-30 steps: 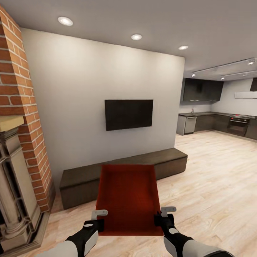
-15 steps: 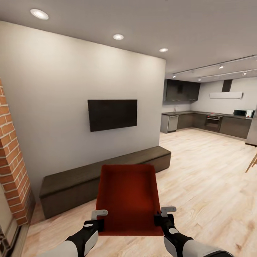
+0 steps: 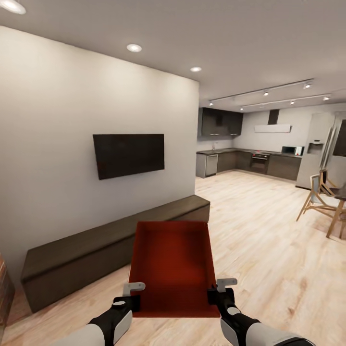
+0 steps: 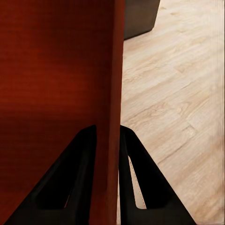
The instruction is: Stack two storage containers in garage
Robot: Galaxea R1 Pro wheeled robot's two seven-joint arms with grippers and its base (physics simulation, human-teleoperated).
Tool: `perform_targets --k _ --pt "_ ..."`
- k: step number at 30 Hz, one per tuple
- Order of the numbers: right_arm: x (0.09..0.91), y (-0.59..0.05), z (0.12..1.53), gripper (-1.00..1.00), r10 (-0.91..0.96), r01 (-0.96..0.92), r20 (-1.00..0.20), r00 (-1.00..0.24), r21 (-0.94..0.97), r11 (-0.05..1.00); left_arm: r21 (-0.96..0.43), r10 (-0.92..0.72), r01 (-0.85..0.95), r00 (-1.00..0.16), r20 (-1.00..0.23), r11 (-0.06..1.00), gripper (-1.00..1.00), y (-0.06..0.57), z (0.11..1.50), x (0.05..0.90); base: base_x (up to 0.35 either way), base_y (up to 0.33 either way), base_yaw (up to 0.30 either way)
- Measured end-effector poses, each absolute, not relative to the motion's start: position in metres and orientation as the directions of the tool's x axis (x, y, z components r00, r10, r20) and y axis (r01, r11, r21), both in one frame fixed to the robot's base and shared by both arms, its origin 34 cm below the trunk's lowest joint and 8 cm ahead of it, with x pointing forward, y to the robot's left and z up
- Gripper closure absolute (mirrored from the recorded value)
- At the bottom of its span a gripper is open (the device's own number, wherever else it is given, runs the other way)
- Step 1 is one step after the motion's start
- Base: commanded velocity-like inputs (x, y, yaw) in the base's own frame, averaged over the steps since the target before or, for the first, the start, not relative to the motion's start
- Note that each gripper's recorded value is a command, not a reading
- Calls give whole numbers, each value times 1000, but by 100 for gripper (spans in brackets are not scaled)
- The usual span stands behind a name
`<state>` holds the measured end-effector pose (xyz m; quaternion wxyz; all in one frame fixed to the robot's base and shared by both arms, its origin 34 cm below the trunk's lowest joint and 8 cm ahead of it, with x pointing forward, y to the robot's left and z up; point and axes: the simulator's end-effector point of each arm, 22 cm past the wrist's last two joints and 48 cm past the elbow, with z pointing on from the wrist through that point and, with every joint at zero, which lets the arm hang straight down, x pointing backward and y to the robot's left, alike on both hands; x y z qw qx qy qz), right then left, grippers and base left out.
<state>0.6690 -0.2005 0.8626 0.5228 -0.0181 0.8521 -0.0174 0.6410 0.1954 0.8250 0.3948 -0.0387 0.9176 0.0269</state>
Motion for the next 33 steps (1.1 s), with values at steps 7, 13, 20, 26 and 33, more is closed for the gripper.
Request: perform_targets --k 7,13,20,26,33 --pt "669 -200 863 100 -49 -13 -890 -453 -48 999 19 -49 -92 -685 -726 996 100 195 825 641 2 0 -285" --pt "669 -201 863 100 -49 -12 -890 -453 -48 999 19 -49 -92 -685 -726 996 100 195 825 641 75 -21 -285" --pt "669 -201 863 100 -48 -12 -890 -453 -48 999 19 -49 -92 -686 -726 996 100 195 825 641 107 -78 -285" --pt "669 -201 863 100 -49 -12 -891 -452 -49 999 19 -50 -92 -685 -727 996 100 195 825 641 136 -91 -285" --pt "669 -201 863 100 -49 -12 -890 -452 -49 999 19 -50 -92 -685 -727 996 100 195 825 641 250 -109 -285"
